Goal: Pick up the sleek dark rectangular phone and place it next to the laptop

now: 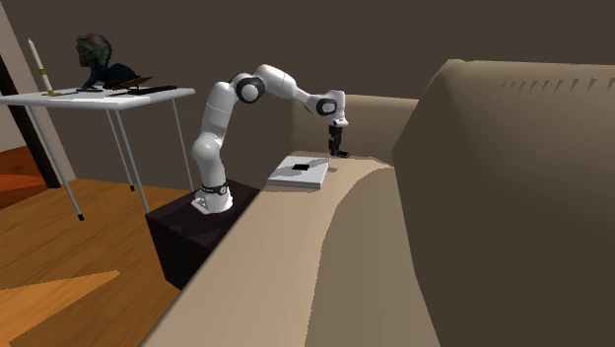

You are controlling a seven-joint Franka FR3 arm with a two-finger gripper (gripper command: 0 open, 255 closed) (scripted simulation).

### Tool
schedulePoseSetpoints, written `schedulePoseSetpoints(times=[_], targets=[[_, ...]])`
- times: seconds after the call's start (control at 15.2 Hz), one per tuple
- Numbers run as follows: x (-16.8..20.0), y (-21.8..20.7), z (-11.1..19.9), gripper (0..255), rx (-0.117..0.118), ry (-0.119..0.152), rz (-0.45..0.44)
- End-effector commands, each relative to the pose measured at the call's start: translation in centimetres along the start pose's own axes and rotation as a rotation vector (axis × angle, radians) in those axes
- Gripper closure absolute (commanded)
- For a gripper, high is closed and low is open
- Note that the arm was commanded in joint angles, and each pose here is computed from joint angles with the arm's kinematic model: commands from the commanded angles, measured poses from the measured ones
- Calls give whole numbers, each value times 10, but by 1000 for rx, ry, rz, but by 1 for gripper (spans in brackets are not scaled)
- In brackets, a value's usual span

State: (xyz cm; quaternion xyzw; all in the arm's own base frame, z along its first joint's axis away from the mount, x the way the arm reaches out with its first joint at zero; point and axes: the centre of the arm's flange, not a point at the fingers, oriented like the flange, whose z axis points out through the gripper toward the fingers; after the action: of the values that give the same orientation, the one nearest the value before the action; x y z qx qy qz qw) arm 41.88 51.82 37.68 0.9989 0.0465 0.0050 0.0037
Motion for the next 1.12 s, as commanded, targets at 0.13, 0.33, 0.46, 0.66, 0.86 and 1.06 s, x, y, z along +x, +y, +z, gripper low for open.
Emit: schedulePoseSetpoints(times=[0.13, 0.33, 0.46, 0.66, 0.86, 1.06], targets=[[0, 0, 4, 255, 1, 1, 0], [0, 0, 4, 255, 1, 1, 0], [0, 0, 4, 0, 1, 1, 0], [0, 0, 4, 0, 1, 1, 0], [0, 0, -10, 0, 1, 1, 0], [0, 0, -46, 0, 1, 1, 0]])
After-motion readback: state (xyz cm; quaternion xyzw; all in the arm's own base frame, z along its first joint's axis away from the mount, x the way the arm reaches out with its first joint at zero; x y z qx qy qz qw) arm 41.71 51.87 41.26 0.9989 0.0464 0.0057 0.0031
